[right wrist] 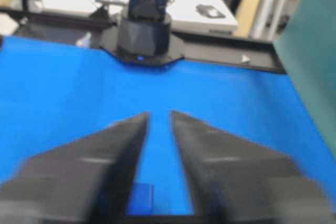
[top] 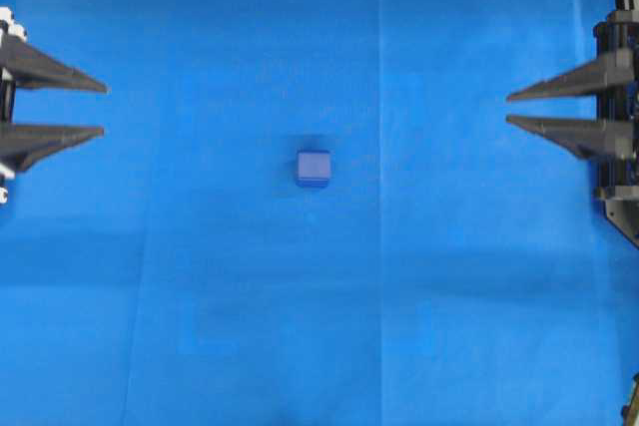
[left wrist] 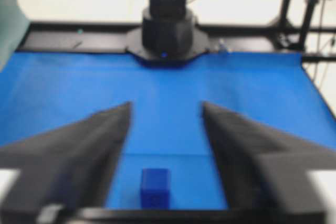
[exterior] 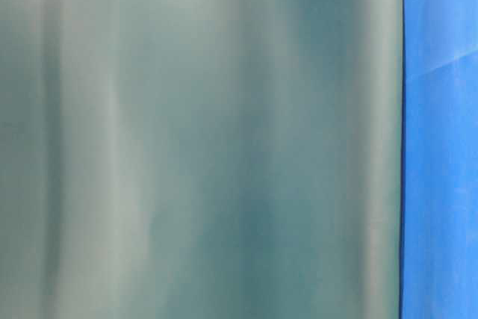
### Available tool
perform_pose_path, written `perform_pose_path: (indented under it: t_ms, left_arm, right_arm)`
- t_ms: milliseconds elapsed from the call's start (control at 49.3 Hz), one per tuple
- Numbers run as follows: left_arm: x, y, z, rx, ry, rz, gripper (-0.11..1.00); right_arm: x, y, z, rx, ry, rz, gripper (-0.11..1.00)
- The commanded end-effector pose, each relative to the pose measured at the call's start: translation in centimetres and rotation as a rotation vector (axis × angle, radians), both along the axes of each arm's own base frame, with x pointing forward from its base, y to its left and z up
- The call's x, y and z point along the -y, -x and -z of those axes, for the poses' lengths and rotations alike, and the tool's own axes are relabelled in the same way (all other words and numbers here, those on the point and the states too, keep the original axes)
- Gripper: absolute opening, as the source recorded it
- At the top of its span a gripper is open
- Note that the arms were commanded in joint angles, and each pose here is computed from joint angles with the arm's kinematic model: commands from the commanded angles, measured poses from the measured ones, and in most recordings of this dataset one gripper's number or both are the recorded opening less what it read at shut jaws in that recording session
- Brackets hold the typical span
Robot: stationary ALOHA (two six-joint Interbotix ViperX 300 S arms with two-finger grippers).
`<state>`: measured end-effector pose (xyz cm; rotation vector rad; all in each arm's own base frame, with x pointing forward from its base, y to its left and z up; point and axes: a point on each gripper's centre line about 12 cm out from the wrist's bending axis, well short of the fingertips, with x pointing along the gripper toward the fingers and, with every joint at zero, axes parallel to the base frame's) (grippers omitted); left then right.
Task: Handover the blue block to the right arm after grasping it with the left arm, then place it in the designated position.
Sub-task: 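Open the left gripper and start moving it toward the blue cube, then move the open left gripper over the blue cube and lower it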
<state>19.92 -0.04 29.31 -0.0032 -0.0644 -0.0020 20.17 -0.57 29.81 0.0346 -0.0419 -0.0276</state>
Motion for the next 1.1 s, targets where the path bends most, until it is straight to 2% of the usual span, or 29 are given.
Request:
perform_pose_path:
  t_ms: [0, 101, 162, 203, 609, 1075]
  left_arm:
    - [0.0, -0.2, -0.5, 0.014, -0.006, -0.001, 0.6]
    - [0.0, -0.2, -0.5, 0.015, -0.008, 0.0, 0.86]
    - [0.0, -0.2, -0.4, 0.012, -0.006, -0.001, 0.92]
    - [0.0, -0.2, -0.5, 0.012, -0.008, 0.0, 0.92]
    - [-0.1, -1.2, -0.8, 0.035, -0.008, -0.006, 0.92]
    - [-1.4, -9.2, -0.6, 0.006, -0.013, -0.047, 0.92]
  right_arm:
    - [0.0, -0.3, -1.0, 0.022, -0.007, 0.002, 0.46]
    - [0.0, -0.3, -1.0, 0.019, -0.007, 0.002, 0.76]
    - [0.0, -0.3, -1.0, 0.019, -0.009, 0.002, 0.9]
    - [0.0, -0.3, -1.1, 0.02, -0.009, 0.002, 0.95]
    - [0.1, -0.4, -0.9, 0.011, -0.009, 0.002, 0.96]
    - [0.1, -0.6, -0.9, 0.011, -0.007, 0.003, 0.96]
